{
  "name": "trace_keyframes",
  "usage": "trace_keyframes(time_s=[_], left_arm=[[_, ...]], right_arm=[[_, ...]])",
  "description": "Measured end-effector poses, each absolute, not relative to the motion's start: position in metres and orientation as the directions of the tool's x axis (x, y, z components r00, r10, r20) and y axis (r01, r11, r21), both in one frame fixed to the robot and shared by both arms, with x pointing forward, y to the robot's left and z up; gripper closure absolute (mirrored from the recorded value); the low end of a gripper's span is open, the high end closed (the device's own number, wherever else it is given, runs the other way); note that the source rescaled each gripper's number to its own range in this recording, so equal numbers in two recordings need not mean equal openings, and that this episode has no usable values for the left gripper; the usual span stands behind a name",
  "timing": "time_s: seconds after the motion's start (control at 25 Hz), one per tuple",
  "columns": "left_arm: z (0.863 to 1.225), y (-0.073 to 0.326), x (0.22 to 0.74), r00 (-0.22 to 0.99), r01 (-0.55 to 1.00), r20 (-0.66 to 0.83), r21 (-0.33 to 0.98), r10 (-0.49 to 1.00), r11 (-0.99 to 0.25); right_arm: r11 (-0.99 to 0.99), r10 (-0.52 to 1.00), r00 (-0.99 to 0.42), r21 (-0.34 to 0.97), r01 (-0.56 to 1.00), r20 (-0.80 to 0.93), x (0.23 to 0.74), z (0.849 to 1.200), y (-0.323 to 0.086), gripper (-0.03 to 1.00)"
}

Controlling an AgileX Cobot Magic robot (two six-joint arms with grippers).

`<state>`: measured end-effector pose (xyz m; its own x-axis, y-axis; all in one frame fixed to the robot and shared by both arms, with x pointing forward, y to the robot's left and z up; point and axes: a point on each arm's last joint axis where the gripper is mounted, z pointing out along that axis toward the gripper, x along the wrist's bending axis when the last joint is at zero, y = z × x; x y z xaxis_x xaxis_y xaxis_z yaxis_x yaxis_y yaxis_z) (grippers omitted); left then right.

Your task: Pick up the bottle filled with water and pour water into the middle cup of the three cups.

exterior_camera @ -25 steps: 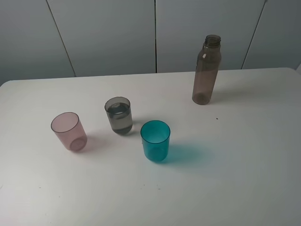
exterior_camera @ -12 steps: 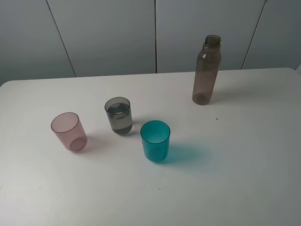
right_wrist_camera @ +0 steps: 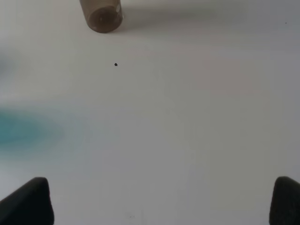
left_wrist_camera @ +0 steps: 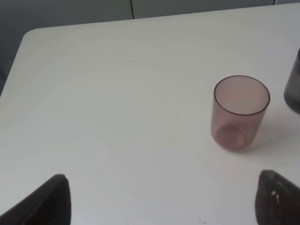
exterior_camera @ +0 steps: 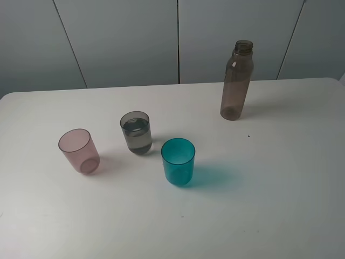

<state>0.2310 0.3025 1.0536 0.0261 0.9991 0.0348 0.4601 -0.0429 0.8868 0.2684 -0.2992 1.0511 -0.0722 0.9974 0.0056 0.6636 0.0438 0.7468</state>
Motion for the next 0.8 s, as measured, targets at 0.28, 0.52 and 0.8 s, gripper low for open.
trace_keyframes(time_s=[0.28,0.52,0.8], left_arm=[[1.0536,0.3025,0.2310,0.026,0.460,0.035,0.887,0.999,-0.043],[1.0536,0.3025,0.2310,0.026,0.460,0.035,0.887,0.999,-0.043],[1.0536,0.3025,0.2310,0.026,0.460,0.035,0.887,0.999,-0.043]], right_arm=[[0.044,0.997,-0.072,0.747,0.664,0.006,0.2684,1.0511,-0.2992,-0.03],[0.038,0.998,-0.068,0.747,0.664,0.010,0.2684,1.0511,-0.2992,-0.03],[-0.025,1.000,0.026,0.749,0.662,0.010,0.2677,1.0512,-0.3020,-0.03]])
